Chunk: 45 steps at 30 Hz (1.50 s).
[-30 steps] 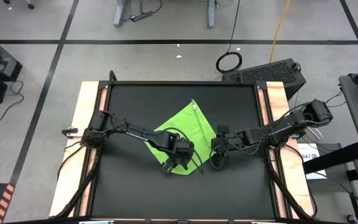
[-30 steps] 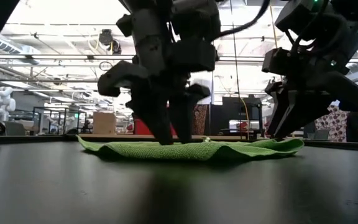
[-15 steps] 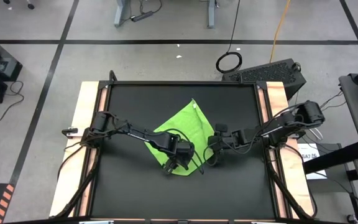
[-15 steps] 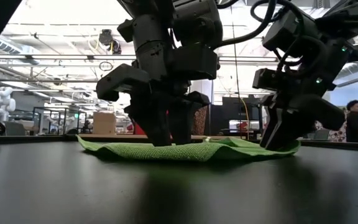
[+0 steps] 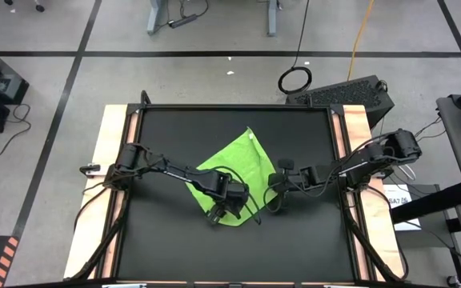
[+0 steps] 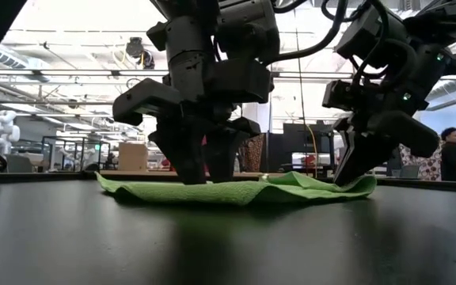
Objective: Roll towel
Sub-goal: Fold green microfiber towel
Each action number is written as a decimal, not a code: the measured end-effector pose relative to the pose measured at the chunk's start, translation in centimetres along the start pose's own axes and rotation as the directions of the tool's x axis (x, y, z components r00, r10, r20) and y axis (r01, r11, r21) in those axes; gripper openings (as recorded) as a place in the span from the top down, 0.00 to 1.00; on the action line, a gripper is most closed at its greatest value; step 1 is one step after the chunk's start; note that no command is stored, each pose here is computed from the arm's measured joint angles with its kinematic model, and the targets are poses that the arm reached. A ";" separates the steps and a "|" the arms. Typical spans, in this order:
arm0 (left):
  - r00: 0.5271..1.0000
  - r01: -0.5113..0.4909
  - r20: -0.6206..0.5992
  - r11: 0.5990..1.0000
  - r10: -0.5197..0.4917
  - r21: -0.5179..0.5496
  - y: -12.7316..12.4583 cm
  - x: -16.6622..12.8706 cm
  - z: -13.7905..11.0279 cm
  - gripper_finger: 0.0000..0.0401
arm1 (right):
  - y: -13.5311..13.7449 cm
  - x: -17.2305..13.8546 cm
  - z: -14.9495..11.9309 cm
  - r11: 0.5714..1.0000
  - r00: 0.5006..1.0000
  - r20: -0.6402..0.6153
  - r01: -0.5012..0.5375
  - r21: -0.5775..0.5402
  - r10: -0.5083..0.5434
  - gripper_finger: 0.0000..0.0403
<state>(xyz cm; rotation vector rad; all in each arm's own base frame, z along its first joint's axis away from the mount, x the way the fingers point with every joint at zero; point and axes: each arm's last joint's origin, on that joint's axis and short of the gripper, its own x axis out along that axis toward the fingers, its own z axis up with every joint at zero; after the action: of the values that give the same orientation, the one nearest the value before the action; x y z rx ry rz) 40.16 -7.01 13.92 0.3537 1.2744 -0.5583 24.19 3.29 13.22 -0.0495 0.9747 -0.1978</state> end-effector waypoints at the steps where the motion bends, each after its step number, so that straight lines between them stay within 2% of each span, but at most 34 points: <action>1: 1.000 0.004 -0.009 1.000 -0.004 0.000 -0.1 0.0 -0.1 0.52 | 0.0 0.0 0.0 1.000 1.000 -0.001 0.001 0.004 -0.001 0.99; 6: 0.999 0.022 -0.048 1.000 -0.021 0.004 -0.3 0.0 -0.4 0.52 | -0.4 -1.1 -0.4 0.999 0.999 -0.037 0.017 0.030 -0.016 1.00; 10: 0.998 0.028 -0.061 0.999 -0.027 0.015 -0.3 0.0 -0.6 0.52 | -0.4 -2.0 0.0 0.995 0.999 -0.003 -0.046 0.087 0.046 0.98; 13: 0.998 0.028 -0.063 0.999 -0.027 0.018 -0.3 0.0 -0.6 0.52 | -0.1 -2.1 0.5 0.993 0.997 0.047 -0.072 0.095 0.068 0.90; 18: 0.998 0.028 -0.063 0.999 -0.026 0.020 -0.3 0.0 -0.6 0.52 | 0.7 -1.4 0.9 0.987 0.986 0.089 -0.145 0.076 0.138 0.68; 22: 0.998 0.027 -0.063 0.999 -0.026 0.020 -0.3 0.0 -0.6 0.52 | 0.8 -0.2 0.6 0.989 0.992 0.054 -0.117 0.095 0.112 0.55; 25: 0.998 0.025 -0.065 0.999 -0.024 0.021 -0.4 0.0 -0.6 0.52 | 0.8 0.4 0.5 0.990 0.995 0.047 -0.091 0.107 0.086 0.52; 28: 0.998 0.025 -0.065 0.999 -0.024 0.021 -0.4 0.0 -0.6 0.52 | 0.9 0.7 0.4 0.990 0.995 0.049 -0.089 0.110 0.084 0.54; 32: 0.998 0.025 -0.065 1.000 -0.024 0.019 -0.4 0.0 -0.6 0.52 | 0.9 1.2 0.2 0.993 0.998 0.034 -0.064 0.101 0.061 0.60; 36: 0.998 0.025 -0.065 1.000 -0.024 0.018 -0.4 0.0 -0.6 0.52 | 0.9 1.2 0.3 0.994 0.997 0.043 -0.060 0.092 0.057 0.73; 41: 0.997 0.026 -0.067 0.999 -0.025 0.018 -0.4 0.0 -0.6 0.52 | 0.9 1.2 0.5 0.995 0.996 0.064 -0.066 0.075 0.061 0.95; 45: 0.994 0.037 -0.105 0.999 -0.036 0.011 -0.6 0.0 -1.0 0.52 | 0.9 0.3 1.1 0.994 0.990 0.120 -0.080 0.073 0.071 0.98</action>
<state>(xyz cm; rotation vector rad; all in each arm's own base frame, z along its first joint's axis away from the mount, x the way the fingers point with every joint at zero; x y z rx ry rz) 39.08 -6.95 13.70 0.3756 1.3808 -0.5856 25.41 4.07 13.50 0.0466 0.8497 -0.1606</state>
